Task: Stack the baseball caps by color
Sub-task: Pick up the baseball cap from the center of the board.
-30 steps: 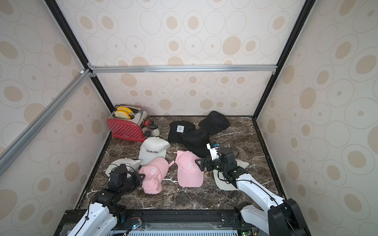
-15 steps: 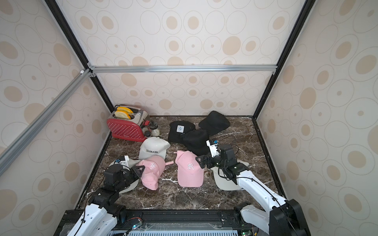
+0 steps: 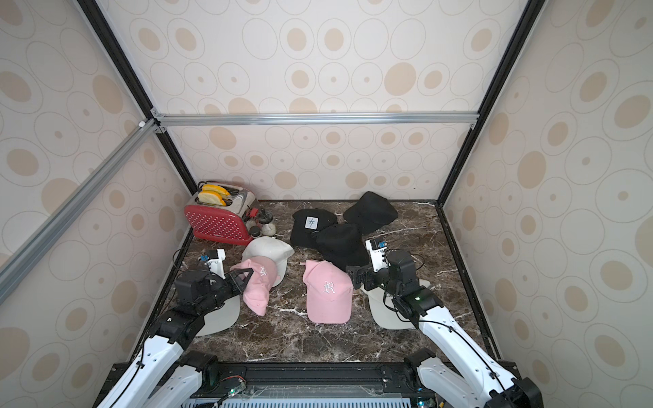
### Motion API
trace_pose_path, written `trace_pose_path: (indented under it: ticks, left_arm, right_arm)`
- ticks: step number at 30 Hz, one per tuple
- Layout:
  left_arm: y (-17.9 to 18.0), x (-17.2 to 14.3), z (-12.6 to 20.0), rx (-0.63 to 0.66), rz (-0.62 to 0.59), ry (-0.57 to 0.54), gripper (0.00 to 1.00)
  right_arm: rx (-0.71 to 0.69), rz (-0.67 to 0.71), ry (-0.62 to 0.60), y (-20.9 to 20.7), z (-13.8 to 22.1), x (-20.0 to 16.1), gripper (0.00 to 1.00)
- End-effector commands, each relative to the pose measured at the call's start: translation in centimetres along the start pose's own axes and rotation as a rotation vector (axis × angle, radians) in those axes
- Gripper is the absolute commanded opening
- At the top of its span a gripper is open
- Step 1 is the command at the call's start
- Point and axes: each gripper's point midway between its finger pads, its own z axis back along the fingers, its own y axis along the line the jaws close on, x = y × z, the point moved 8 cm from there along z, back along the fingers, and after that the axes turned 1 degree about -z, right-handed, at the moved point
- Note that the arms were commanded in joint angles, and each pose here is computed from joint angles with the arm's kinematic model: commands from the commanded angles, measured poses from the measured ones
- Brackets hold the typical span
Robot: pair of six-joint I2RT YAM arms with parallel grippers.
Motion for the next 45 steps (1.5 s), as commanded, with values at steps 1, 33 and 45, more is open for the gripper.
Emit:
trace_pose_path:
  ticks: [1,33,45]
  left_arm:
    - [-4.7,3.1,1.0,-0.208,-0.184,-0.105,0.00]
    - [-13.0,0.6,1.8,-1.168,-0.957,0.469,0.00]
    - [-14.4,0.6,0.2,-1.220,-0.992,0.486,0.00]
  right_arm:
    - [0.062,-0.008,0.051,0.8,0.2,0.5,1.00]
    - [0.617,0.107,0.131,6.5,2.8,3.8,1.00]
    - [0.859,0.024,0.250,8.7,0.9,3.2,0.87]
